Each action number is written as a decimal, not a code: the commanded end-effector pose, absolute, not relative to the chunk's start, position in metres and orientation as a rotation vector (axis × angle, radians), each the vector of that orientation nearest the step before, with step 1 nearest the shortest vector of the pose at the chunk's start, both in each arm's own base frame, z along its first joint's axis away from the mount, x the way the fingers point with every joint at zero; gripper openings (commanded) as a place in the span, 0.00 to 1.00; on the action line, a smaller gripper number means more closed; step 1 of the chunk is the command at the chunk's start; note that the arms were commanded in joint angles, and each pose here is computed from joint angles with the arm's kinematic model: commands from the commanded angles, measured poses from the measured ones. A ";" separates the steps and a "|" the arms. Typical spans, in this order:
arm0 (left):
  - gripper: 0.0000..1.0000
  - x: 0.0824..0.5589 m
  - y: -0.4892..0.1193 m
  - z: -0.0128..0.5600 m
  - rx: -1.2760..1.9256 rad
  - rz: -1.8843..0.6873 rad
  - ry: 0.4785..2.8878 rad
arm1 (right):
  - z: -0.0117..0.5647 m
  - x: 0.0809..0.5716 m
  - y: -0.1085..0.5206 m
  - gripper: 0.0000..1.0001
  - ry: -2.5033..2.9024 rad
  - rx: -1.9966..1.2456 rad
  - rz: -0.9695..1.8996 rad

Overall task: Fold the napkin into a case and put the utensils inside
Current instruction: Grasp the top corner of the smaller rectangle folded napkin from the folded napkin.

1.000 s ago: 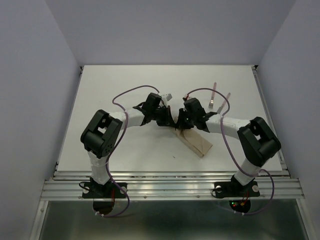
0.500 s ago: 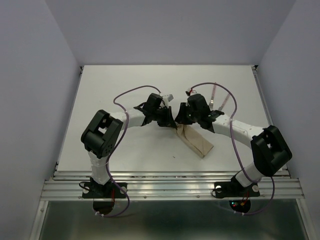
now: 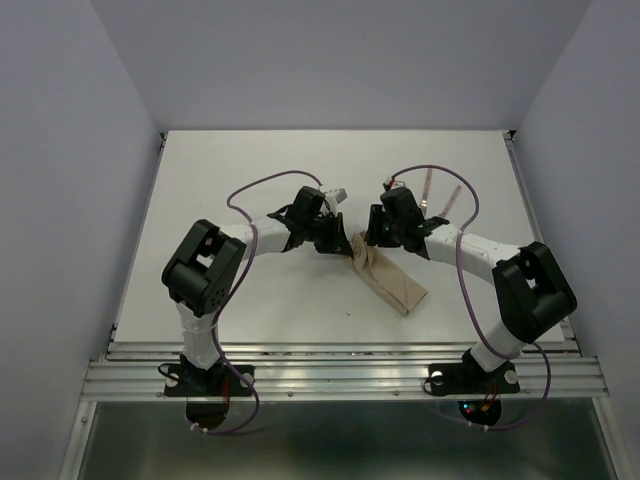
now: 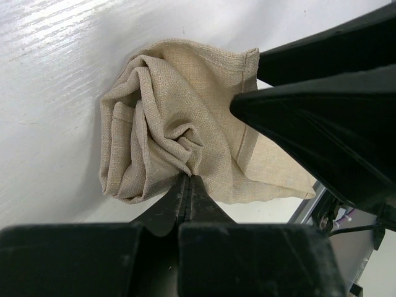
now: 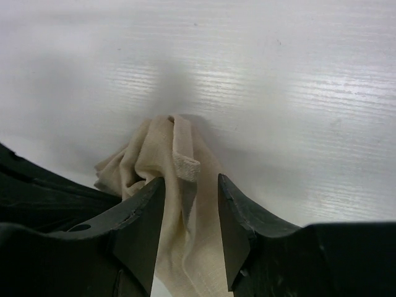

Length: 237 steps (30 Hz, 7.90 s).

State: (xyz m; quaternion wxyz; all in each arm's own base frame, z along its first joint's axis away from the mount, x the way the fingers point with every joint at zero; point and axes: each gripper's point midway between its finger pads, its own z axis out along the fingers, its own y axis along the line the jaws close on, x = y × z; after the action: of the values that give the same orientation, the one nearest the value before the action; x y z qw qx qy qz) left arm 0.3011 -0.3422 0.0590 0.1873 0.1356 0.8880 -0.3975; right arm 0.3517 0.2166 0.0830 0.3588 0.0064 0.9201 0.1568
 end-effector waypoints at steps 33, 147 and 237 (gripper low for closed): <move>0.00 0.312 -0.347 0.099 0.442 -1.178 2.382 | 0.065 0.333 0.265 0.01 2.442 -0.140 0.741; 0.00 0.374 -0.327 0.083 0.841 -1.008 2.340 | 0.109 0.409 0.275 0.01 2.215 0.018 0.816; 0.00 0.373 -0.324 0.082 0.843 -1.081 2.334 | 0.123 0.392 0.300 0.32 2.127 0.080 1.090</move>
State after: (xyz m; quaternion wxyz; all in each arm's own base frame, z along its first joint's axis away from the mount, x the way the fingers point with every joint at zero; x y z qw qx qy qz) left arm 0.3727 -0.3181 0.0654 0.1971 0.2849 0.8580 -0.3792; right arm 0.3844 0.2919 0.0985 0.3363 0.0277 0.8556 0.3925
